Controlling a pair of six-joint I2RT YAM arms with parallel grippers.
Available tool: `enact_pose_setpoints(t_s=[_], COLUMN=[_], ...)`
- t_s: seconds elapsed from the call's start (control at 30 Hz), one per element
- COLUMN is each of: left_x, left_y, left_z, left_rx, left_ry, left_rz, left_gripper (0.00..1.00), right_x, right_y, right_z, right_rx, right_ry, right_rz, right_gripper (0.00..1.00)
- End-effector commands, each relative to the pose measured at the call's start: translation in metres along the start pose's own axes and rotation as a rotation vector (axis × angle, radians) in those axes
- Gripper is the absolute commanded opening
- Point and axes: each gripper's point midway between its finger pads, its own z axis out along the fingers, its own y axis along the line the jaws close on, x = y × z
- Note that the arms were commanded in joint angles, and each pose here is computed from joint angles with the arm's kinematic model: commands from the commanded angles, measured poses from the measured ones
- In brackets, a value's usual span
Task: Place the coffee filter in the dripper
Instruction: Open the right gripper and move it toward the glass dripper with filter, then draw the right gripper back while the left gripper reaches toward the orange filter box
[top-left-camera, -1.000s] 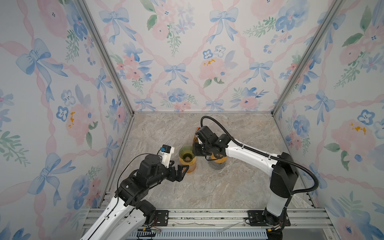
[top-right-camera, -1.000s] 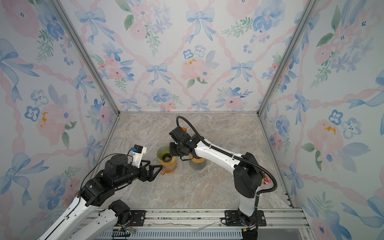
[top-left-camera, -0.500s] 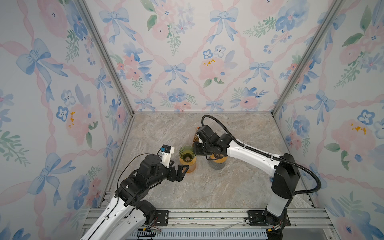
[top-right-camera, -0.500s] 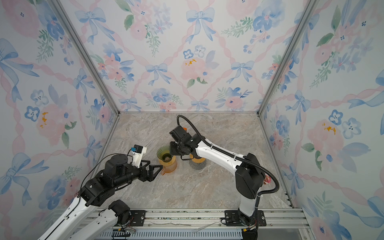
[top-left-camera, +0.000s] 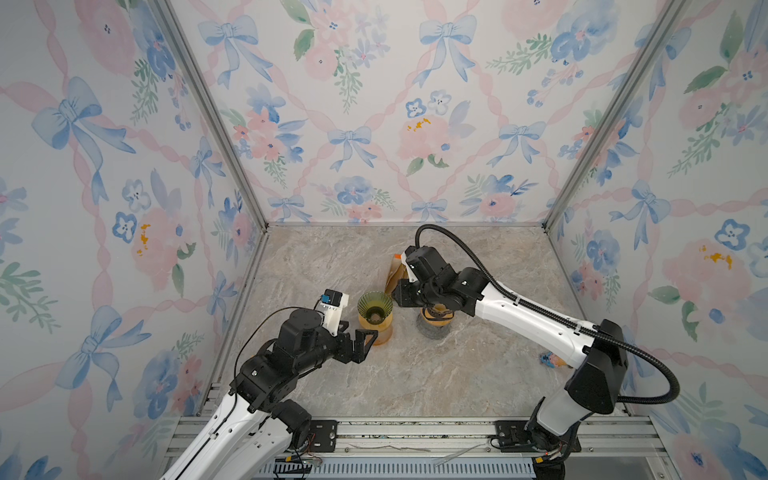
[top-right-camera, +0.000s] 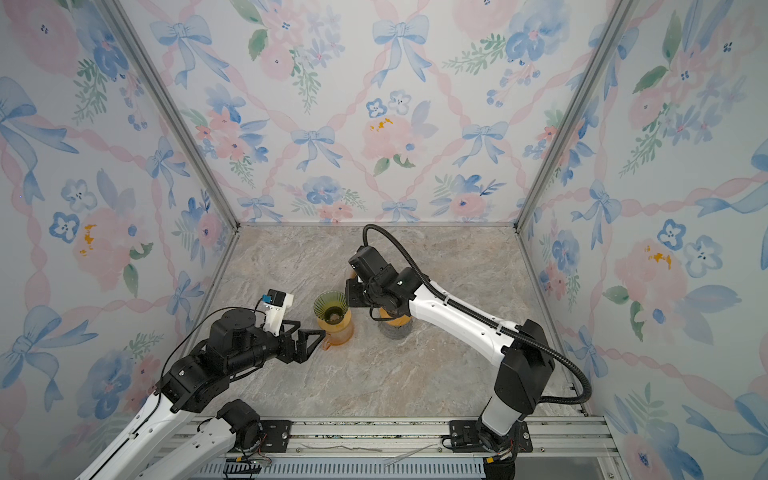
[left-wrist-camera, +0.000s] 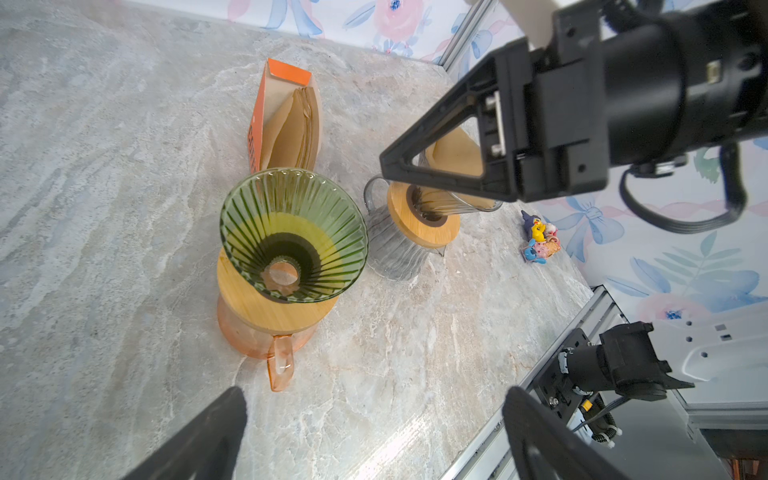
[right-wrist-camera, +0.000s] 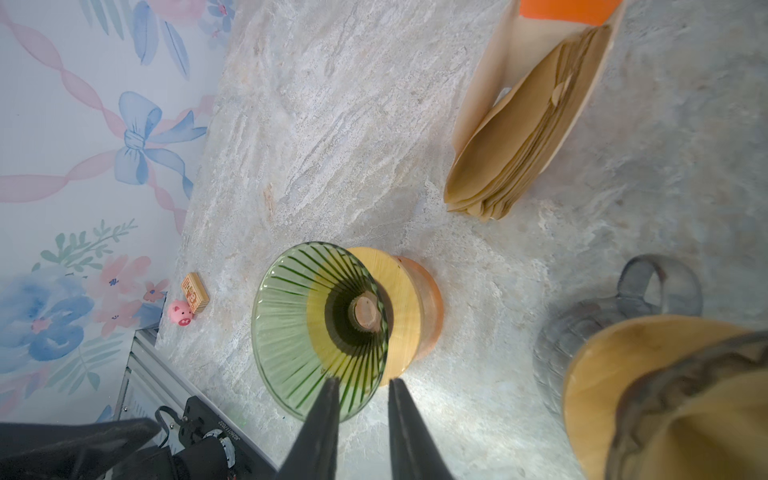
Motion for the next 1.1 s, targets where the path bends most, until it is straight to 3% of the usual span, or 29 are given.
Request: enact_pose_setpoints(t_s=[0.0,0.27,0.53,0.7,0.97,1.07], left_x=[-0.002,-0.001,-0.001,-0.003,-0.018,-0.025], left_y=[0.005,0.011,0.013,0.012,0.008,0.007], left_z=[0.002,0.008,0.01,0.009,0.009,0.012], left_rx=[-0.021,-0.039,-0.043,-0.039,-0.048,-0.058], left_ry=[-0.008,0.017,0.021,0.021,0.003,0.007], left_rz=[-0.002,-0.017,-0.019,-0.017,-0.008,-0.002], left_gripper=[0.98,0.98,0.98,0.98,0.98,0.98], right_x=[0.005,0.019,0.03,0.03,0.036,0.036], right_y=[0.002,-0.001,-0.011,-0.029,-0.056,-0.068], right_z=[-0.021,-0.052,-0.08,-0.095,-0.116,-0.13], right_rx=[-0.005,0.001,0.009,0.053,0.094,0.099], right_ry=[-0.033,-0.118,-0.193,-0.245,-0.303,-0.356], right_rz=[-0.071,-0.21,-0.258,-0.263,-0.343,-0.315], right_gripper=[0.29,0.47,0.83,0.98,0.96,0.96])
